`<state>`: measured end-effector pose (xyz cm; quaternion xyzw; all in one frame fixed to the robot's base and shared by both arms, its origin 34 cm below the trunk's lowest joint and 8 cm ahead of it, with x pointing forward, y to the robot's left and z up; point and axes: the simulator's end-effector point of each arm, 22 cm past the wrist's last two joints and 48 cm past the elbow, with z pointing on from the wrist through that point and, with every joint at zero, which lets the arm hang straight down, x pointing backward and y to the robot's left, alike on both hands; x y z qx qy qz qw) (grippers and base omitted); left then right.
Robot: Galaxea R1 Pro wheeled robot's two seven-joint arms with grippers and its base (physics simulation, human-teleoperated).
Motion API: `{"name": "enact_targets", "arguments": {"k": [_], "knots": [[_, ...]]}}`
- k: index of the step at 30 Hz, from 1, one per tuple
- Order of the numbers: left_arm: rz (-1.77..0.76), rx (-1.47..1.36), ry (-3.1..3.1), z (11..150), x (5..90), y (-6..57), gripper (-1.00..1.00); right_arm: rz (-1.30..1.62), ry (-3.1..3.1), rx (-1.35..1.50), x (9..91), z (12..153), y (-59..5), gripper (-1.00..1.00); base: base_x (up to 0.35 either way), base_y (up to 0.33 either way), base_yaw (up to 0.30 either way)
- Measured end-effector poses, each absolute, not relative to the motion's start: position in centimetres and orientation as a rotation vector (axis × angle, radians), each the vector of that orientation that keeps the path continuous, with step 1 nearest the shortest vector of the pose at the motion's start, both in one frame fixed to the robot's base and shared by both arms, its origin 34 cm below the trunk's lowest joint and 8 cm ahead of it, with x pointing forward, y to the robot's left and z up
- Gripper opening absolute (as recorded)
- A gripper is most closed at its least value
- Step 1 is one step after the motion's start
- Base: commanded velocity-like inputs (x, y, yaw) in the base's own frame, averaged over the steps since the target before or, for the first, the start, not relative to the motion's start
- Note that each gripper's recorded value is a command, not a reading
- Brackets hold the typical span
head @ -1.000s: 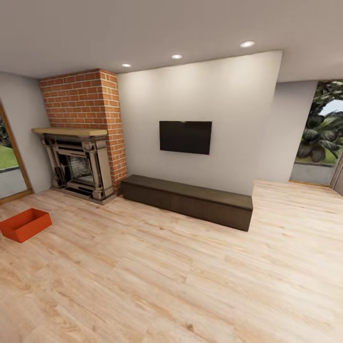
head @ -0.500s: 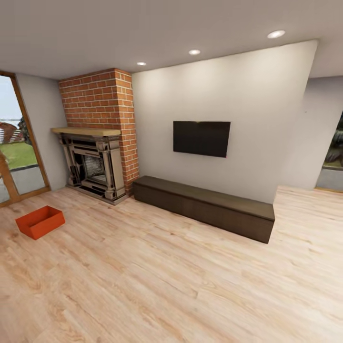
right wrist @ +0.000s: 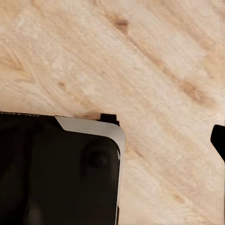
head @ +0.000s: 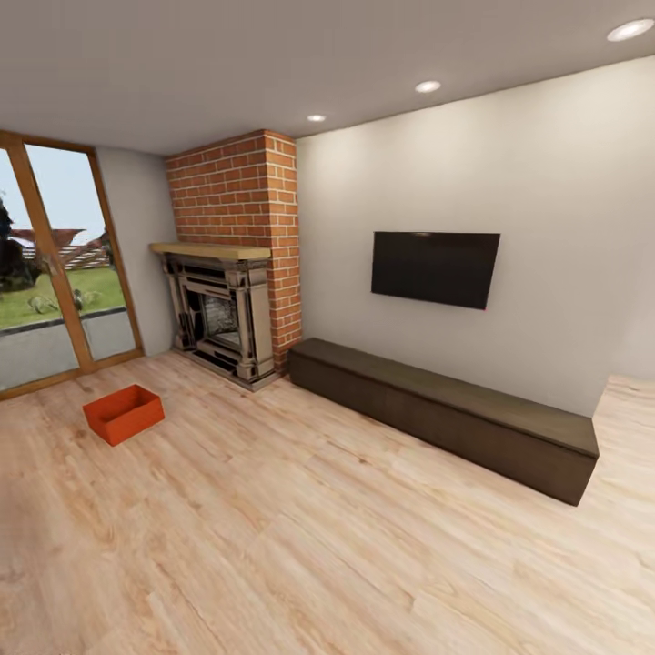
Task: Move the two storage containers from the living room to the garage. In the garage, place one container on the floor and stack the other container on top of it (either order is fine).
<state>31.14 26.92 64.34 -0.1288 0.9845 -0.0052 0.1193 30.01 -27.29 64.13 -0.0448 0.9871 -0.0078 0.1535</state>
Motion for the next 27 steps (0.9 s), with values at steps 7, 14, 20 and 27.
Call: {"name": "enact_targets", "arguments": {"k": [7, 14, 20, 27], "knots": [[-0.015, -0.376, 2.878, 64.34, 31.14, 26.94, 1.00, -0.022, 2.830, -0.128, 30.01, 64.12, -27.29, 1.00, 0.323, 0.000, 0.273], [-0.015, -0.376, 2.877, 64.34, 31.16, 26.93, 1.00, -0.024, 2.830, -0.125, 30.01, 64.13, -27.41, 1.00, 0.323, 0.000, 0.231], [-0.015, -0.376, 2.876, 64.35, 31.17, 26.95, 1.00, -0.025, 2.831, -0.133, 30.00, 64.13, -27.53, 1.00, 0.323, 0.000, 0.021], [-0.015, -0.376, 2.876, 64.35, 31.17, 26.95, 1.00, -0.036, 2.826, -0.145, 30.17, 64.19, -27.98, 1.00, 0.323, 0.000, 0.001]]}}
